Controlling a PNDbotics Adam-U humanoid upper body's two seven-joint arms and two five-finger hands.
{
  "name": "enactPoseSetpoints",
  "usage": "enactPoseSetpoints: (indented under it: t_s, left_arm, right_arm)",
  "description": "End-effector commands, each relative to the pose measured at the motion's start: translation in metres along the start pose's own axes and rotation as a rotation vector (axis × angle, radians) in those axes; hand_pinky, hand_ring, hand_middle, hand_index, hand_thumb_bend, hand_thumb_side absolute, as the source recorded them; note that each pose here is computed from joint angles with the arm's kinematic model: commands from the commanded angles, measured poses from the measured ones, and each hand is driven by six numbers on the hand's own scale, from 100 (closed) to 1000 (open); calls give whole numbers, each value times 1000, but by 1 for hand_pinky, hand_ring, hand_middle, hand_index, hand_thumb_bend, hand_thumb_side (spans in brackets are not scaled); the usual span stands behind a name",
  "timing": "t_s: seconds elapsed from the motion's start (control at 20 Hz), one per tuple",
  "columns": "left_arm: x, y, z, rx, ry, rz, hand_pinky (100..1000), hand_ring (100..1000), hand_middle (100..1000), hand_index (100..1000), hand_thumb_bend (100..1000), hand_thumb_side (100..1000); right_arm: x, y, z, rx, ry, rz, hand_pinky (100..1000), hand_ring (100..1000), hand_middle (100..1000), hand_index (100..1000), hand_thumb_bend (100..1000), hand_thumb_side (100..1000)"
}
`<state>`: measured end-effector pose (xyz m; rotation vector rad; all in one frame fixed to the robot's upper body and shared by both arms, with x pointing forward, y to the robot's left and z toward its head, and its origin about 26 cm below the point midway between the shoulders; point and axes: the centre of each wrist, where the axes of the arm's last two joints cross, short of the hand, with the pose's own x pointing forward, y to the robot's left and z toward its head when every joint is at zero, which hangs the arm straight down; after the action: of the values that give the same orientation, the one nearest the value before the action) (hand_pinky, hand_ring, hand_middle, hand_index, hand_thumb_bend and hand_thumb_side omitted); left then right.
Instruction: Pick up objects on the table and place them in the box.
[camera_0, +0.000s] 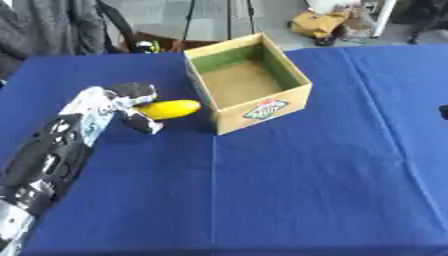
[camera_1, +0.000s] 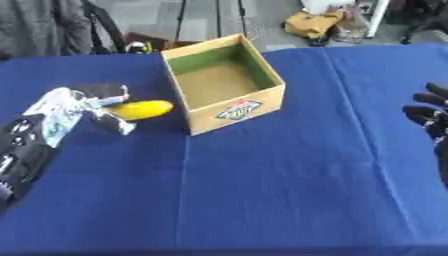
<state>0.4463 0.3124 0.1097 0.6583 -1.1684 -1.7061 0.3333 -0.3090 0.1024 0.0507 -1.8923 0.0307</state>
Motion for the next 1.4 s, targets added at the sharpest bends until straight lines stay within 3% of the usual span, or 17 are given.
enactPoseSetpoints:
  t_s: [0.05,0.2,0.9,1.4]
  left_arm:
    - [-9,23,13,34,18,-24,635,492,447,539,159,357]
    - [-9,26,15,27,19,-35,637,488,445,539,160,350]
    - [-26,85,39,-81,46,-236,611,446,428,525,120,325]
    - [-15,119,27,-80,73,-297,619,447,427,521,124,313]
  right_arm:
    - [7,-4,-3,-3,-22,11,817,672,674,802,100,913]
    - [7,-4,-3,-3,-22,11,817,672,674,802,100,912]
    - [6,-4,-3,3,-17,17,817,671,674,802,100,911]
    - [9,0,-7,29,-26,19,817,671,674,802,100,910]
